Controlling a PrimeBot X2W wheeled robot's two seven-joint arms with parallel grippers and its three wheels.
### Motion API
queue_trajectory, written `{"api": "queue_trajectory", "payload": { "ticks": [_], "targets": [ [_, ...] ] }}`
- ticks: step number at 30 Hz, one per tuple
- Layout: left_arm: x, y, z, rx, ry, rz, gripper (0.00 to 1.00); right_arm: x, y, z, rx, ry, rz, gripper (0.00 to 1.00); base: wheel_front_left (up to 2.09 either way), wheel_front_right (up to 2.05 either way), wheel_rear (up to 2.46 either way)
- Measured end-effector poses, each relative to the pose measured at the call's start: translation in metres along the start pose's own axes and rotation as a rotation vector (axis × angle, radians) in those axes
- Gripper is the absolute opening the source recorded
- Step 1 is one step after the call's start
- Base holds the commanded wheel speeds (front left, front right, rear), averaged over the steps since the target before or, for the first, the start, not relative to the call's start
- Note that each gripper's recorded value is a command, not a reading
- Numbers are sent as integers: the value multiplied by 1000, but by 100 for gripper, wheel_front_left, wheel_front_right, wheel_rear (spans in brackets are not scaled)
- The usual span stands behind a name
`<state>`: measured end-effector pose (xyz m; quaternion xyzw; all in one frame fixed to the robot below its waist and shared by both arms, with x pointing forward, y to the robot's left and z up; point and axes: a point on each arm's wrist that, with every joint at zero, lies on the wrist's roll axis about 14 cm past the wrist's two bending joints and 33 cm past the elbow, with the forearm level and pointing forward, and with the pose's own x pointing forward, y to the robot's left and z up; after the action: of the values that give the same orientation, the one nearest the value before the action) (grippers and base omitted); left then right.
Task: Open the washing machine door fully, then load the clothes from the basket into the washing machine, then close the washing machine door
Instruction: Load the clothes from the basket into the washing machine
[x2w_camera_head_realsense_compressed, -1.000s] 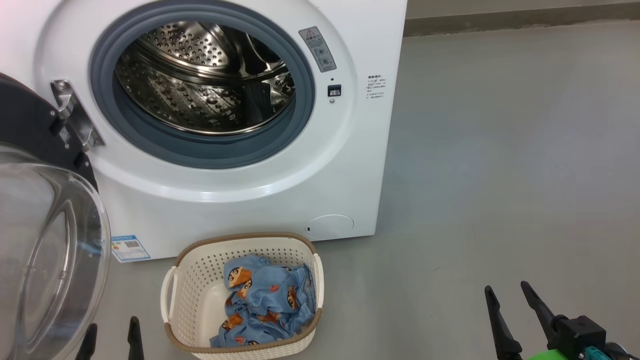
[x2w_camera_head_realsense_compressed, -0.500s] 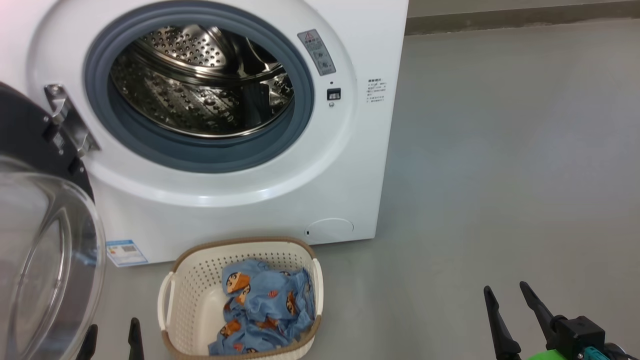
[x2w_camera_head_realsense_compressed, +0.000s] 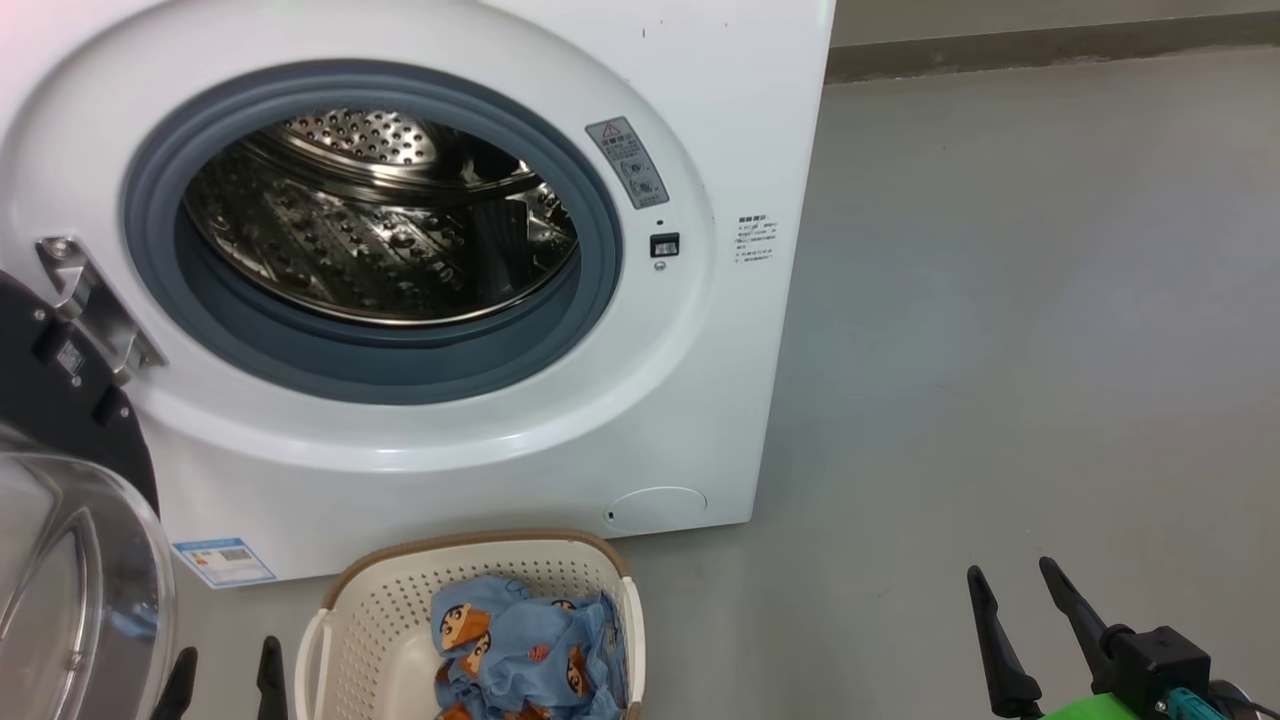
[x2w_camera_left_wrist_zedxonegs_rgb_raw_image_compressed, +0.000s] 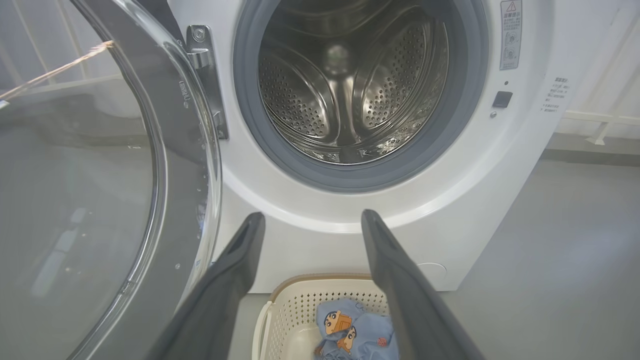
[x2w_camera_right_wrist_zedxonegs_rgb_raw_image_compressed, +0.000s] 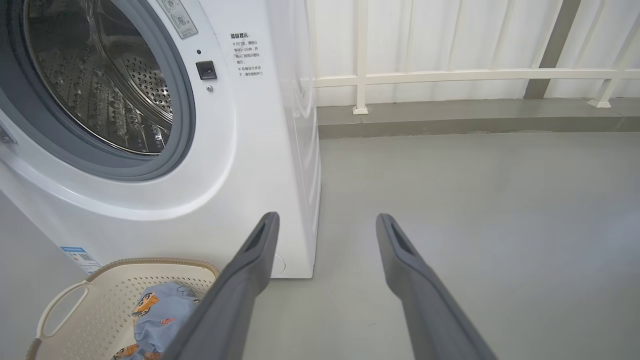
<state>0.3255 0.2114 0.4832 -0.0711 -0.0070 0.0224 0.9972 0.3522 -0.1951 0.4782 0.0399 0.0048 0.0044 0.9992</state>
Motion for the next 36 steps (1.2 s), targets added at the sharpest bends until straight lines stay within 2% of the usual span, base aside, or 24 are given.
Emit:
{"api": "queue_trajectory", "payload": {
  "ticks": [19, 36],
  "targets": [
    [2, -1, -6, -2, 21, -1, 100, 2, 1, -7, 9, 21, -1, 100, 1, -1, 0],
    [33, -40, -40, -9, 122, -134, 100, 22, 2, -18, 35, 50, -2, 100, 0, 0, 0]
  ]
}}
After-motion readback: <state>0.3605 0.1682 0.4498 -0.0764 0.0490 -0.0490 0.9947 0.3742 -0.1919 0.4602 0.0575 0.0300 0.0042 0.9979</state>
